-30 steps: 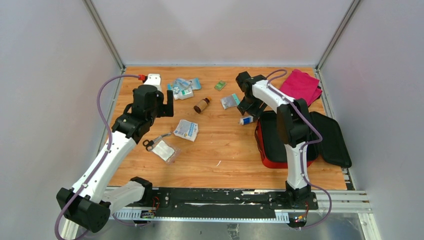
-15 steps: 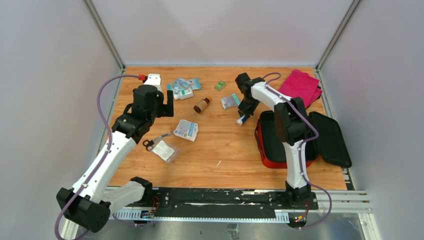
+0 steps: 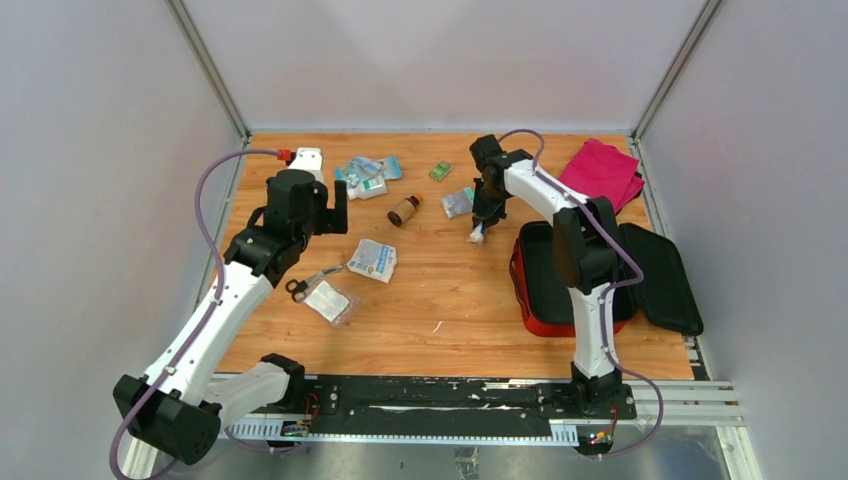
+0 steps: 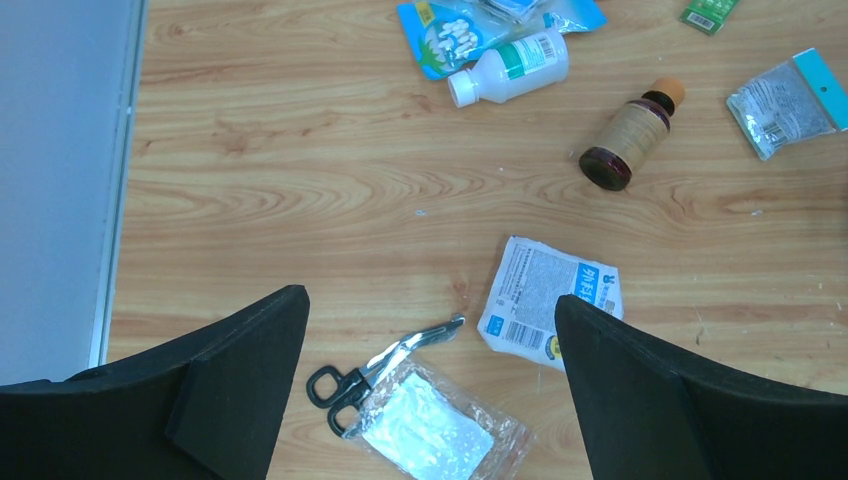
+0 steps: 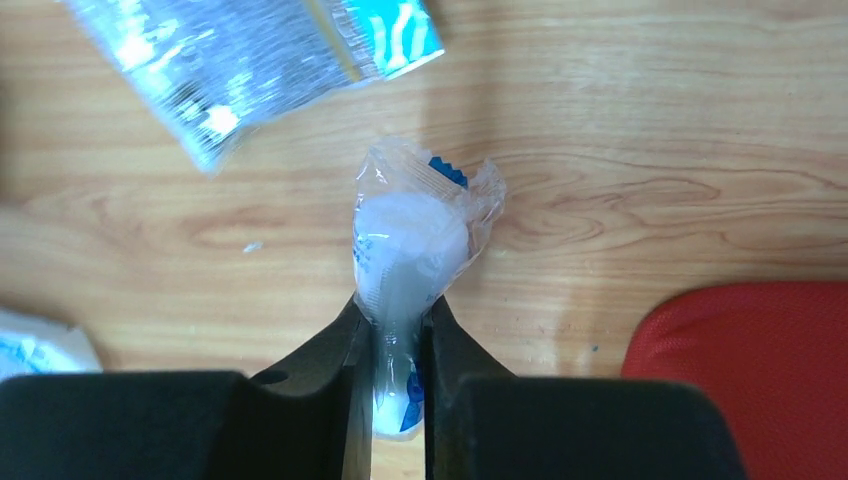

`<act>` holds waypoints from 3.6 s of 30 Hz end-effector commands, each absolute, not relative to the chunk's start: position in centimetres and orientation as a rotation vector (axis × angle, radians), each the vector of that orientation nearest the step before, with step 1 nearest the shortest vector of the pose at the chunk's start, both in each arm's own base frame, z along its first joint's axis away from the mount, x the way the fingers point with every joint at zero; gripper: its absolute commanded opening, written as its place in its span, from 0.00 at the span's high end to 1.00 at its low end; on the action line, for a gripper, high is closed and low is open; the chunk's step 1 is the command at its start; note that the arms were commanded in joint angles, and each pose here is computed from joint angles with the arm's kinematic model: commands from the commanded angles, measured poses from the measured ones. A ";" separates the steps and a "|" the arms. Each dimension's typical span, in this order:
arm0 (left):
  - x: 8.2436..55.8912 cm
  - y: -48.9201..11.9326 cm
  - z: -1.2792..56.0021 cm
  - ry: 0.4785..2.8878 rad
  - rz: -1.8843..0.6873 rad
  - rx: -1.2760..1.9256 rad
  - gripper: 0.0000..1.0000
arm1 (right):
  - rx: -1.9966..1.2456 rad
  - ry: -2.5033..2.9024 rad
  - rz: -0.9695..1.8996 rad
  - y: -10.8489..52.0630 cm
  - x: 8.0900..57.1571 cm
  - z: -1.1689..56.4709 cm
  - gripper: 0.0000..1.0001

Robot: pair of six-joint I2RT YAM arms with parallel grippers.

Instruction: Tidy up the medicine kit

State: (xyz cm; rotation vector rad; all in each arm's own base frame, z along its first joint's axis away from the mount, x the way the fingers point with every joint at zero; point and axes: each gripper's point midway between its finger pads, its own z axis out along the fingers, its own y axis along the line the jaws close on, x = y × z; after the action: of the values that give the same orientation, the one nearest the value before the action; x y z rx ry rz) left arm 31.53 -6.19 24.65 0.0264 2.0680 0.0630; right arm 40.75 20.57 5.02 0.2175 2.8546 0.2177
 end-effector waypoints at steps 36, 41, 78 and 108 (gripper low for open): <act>31.9 -6.4 23.8 2.087 0.058 0.043 0.00 | -0.188 2.711 -0.041 7.4 31.6 9.2 0.57; 31.8 -6.3 23.9 2.081 0.058 0.040 0.00 | -0.187 2.738 -0.052 7.2 31.3 8.4 0.42; 31.6 -6.2 24.4 2.062 0.054 0.032 0.00 | -0.452 2.497 0.423 25.5 45.6 12.6 0.44; 31.6 -6.3 24.2 2.069 0.046 0.032 0.00 | -0.736 2.575 0.061 26.2 47.9 2.2 0.65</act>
State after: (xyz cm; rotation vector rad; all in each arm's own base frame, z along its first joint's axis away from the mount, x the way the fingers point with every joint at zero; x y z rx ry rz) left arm 31.46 -6.36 24.05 0.0353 2.0780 0.0549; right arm 49.01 26.76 4.67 -0.6554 2.5241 0.1556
